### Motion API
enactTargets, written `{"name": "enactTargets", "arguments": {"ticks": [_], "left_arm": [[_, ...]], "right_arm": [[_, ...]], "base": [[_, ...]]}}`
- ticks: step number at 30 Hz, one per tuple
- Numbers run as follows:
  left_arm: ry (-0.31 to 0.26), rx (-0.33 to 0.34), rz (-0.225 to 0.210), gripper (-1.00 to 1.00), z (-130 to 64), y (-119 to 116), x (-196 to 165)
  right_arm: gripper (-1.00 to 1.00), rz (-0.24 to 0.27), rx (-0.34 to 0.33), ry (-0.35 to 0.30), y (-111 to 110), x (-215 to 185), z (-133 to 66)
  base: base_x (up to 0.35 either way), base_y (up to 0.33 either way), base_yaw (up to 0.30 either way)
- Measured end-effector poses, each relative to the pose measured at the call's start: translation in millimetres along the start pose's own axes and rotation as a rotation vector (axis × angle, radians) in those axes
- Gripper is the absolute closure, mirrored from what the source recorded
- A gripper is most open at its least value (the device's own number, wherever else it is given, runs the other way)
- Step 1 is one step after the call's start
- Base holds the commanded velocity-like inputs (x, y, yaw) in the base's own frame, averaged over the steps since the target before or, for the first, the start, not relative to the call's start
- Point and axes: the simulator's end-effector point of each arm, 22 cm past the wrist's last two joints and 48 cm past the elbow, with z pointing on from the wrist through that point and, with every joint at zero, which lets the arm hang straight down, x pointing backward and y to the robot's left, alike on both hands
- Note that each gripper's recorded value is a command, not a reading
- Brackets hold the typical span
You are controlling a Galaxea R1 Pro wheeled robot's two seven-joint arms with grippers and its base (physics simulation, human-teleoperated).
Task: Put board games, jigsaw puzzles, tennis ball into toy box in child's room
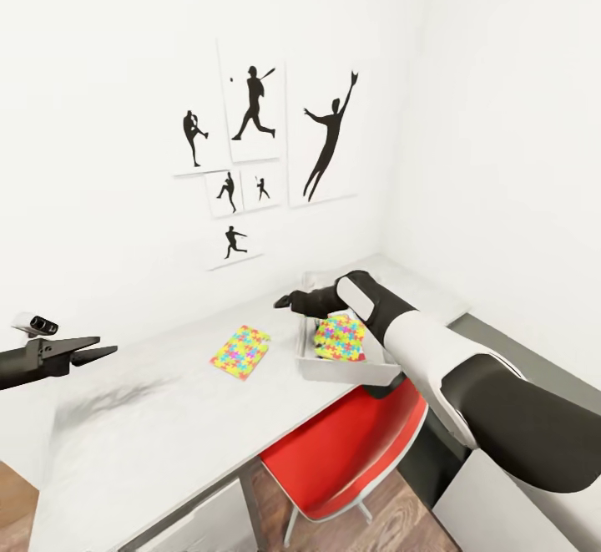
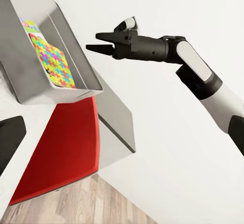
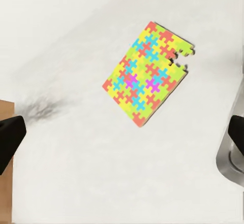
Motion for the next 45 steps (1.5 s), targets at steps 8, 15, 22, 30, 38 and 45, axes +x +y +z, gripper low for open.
{"name": "enactTargets", "arguments": {"ticks": [8,15,22,30,38,45], "left_arm": [[-0.003,-0.003,-0.004,-1.0,-1.4,1,0],[-0.014,-0.013,-0.019,-1.0,-6.0,7,0],[-0.015,-0.015,-0.021,-1.0,-6.7,7,0],[-0.016,-0.015,-0.021,-1.0,-6.9,7,0],[-0.019,-0.018,-0.024,-1.0,-8.5,8,-1],[-0.02,-0.017,-0.025,-1.0,-8.6,8,-1]], "right_arm": [[-1.0,-0.022,0.201,-0.01,-37,-7,-7.1],[-1.0,-0.071,0.297,-0.073,-33,-35,-23.5],[-1.0,-0.087,0.304,-0.079,-26,-40,-28.0],[-1.0,-0.081,0.291,-0.082,-23,-40,-27.4],[-1.0,-0.072,0.284,-0.087,-22,-41,-27.3],[-1.0,-0.02,0.273,-0.092,-21,-41,-27.0]], "base": [[-0.002,0.166,0.0],[0.0,0.065,0.0],[0.0,0.215,0.0],[0.0,0.165,0.0],[0.0,0.025,0.0],[0.0,0.001,0.0]]}}
